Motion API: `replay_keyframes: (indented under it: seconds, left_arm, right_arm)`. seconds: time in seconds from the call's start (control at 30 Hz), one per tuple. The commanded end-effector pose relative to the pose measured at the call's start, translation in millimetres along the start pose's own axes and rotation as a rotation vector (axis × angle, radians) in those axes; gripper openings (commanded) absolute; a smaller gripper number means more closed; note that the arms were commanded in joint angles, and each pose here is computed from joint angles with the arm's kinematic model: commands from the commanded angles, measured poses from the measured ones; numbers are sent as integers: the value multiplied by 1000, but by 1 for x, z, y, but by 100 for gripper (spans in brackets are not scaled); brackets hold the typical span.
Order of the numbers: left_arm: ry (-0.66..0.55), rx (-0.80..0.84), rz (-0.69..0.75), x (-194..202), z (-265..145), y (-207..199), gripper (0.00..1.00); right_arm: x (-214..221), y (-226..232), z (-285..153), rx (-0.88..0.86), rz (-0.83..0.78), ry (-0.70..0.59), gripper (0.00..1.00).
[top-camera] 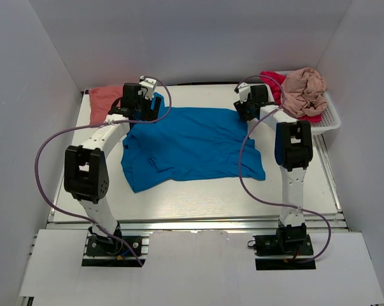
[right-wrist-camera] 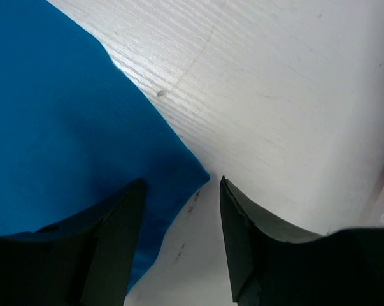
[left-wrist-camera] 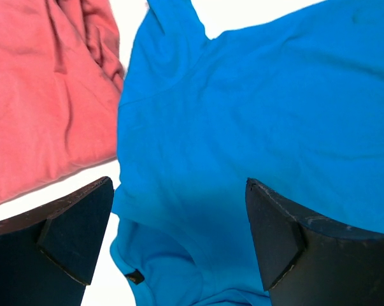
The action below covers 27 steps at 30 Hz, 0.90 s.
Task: Fold and stack the t-shirts
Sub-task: Flatten out the tshirt
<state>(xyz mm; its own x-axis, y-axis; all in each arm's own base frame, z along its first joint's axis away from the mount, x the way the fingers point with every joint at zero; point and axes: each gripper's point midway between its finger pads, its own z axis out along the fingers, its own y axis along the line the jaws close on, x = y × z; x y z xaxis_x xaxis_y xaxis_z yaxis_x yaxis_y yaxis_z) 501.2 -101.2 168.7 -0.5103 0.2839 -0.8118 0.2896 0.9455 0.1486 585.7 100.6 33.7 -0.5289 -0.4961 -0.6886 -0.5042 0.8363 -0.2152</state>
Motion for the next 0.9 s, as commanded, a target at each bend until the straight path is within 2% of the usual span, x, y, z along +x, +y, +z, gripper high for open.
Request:
replay_keyframes:
  seconds: [0.0, 0.17, 0.2, 0.27, 0.43, 0.73, 0.87]
  left_arm:
    - [-20, 20, -8, -15, -4, -3, 93]
    - [-11, 21, -5, -16, -3, -4, 93]
    - [-12, 21, -6, -18, -3, -3, 93]
    - [-14, 21, -7, -19, -3, -3, 93]
    - [-16, 22, -10, -18, -8, -4, 93]
    - [-26, 61, -25, -21, -12, -11, 93]
    - [-22, 63, -23, -20, -14, -11, 93]
  right_arm:
    - [-5, -3, 7, -9, 4, -10, 55]
    - [-3, 3, 13, -41, 6, -1, 32]
    - [-4, 3, 14, -44, 5, -2, 17]
    - [-4, 1, 14, -39, 6, 1, 0]
    - [-11, -8, 8, -10, -16, -9, 0]
    - [-59, -80, 9, 215, -82, -119, 0]
    - [-66, -93, 14, 271, -109, -161, 0]
